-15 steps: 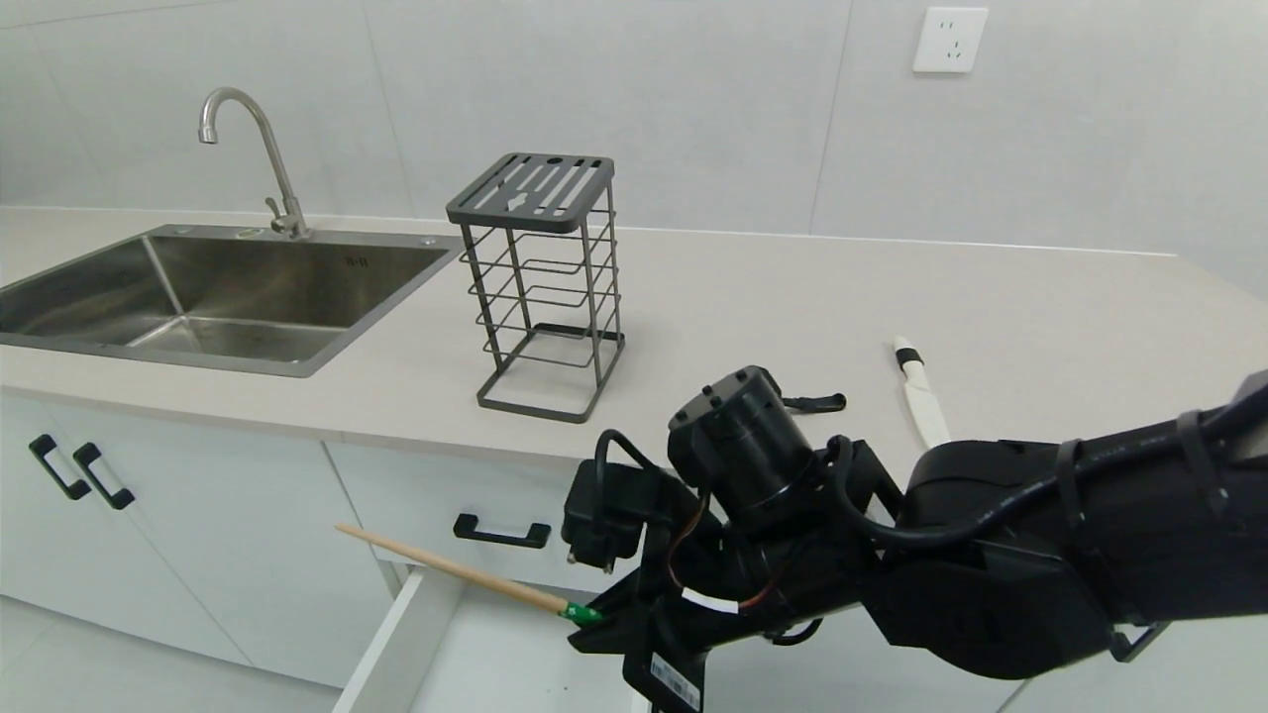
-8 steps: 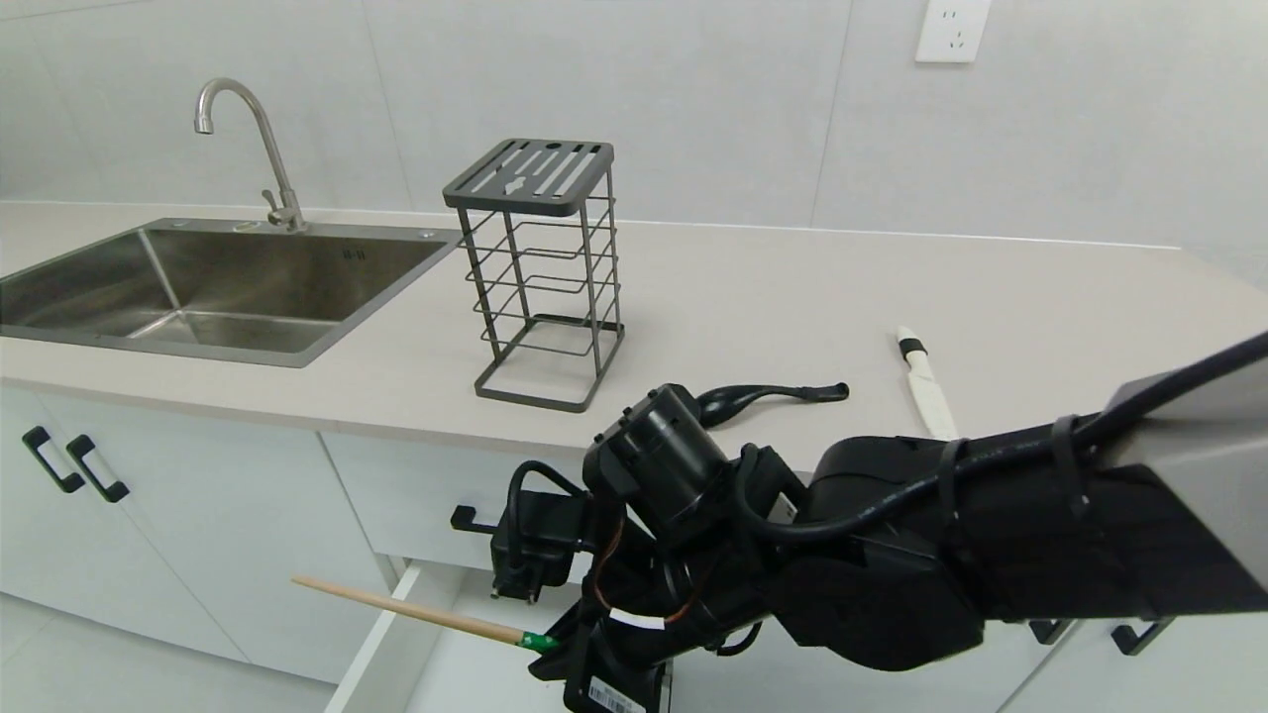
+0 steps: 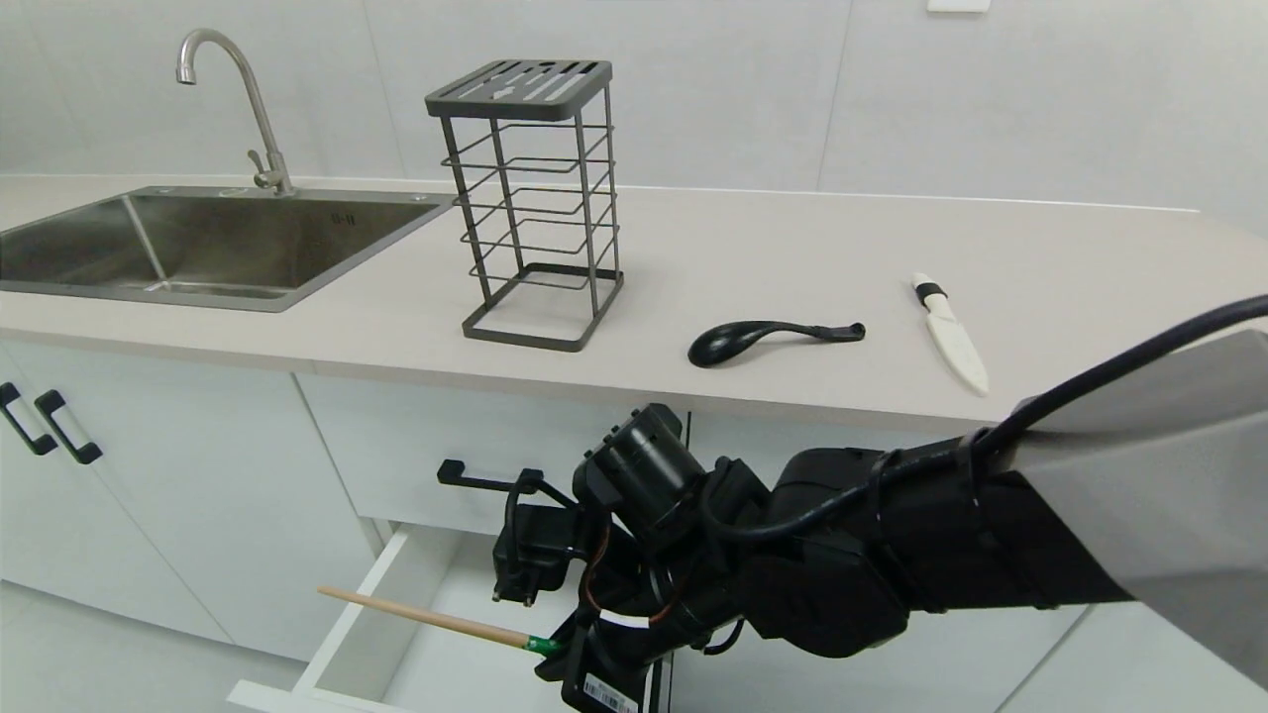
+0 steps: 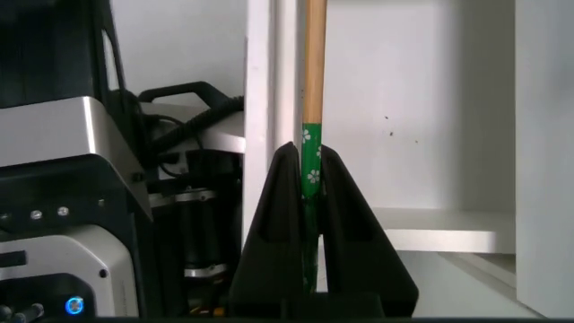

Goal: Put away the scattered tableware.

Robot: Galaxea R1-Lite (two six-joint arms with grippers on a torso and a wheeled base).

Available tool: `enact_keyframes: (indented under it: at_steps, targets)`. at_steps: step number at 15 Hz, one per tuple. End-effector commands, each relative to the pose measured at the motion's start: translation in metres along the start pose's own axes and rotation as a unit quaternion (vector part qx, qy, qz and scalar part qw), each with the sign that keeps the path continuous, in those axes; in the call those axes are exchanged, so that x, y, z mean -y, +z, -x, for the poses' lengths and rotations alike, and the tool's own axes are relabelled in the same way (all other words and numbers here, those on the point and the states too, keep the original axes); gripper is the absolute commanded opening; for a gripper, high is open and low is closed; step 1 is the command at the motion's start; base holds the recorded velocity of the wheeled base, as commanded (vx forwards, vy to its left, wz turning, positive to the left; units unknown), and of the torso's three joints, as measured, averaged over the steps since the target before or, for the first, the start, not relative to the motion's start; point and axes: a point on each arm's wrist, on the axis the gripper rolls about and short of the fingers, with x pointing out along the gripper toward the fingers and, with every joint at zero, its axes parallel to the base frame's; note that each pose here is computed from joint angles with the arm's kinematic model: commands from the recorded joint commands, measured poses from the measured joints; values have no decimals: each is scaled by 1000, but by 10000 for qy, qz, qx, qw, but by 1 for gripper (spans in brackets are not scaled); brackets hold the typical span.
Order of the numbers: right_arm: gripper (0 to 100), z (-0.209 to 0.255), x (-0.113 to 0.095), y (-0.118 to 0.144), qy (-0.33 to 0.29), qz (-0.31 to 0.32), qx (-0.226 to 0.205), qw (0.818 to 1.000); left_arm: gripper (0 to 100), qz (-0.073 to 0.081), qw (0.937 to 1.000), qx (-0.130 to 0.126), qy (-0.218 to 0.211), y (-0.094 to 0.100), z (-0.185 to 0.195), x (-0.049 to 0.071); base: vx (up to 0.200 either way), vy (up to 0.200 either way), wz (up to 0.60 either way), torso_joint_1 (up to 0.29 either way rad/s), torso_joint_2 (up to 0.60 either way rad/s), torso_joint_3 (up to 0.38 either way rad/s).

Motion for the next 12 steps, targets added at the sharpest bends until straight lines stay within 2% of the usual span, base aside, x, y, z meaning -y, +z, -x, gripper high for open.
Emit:
enact_keyframes:
  at_steps: [1,7,12]
  targets:
    - [0,-1,0,-1,7,6,-9,10000,100,1,10000,-4,2,0,0,0,0,0,0,-159,271,119]
    - [0,-4,5,-2,-18,96,-19,9999,100,1,10000,-4,2,0,0,0,0,0,0,-190,264,122]
    - [0,-6,9,0,-43,98,10,9999,100,1,10000,-4,2,0,0,0,0,0,0,-52,220,37]
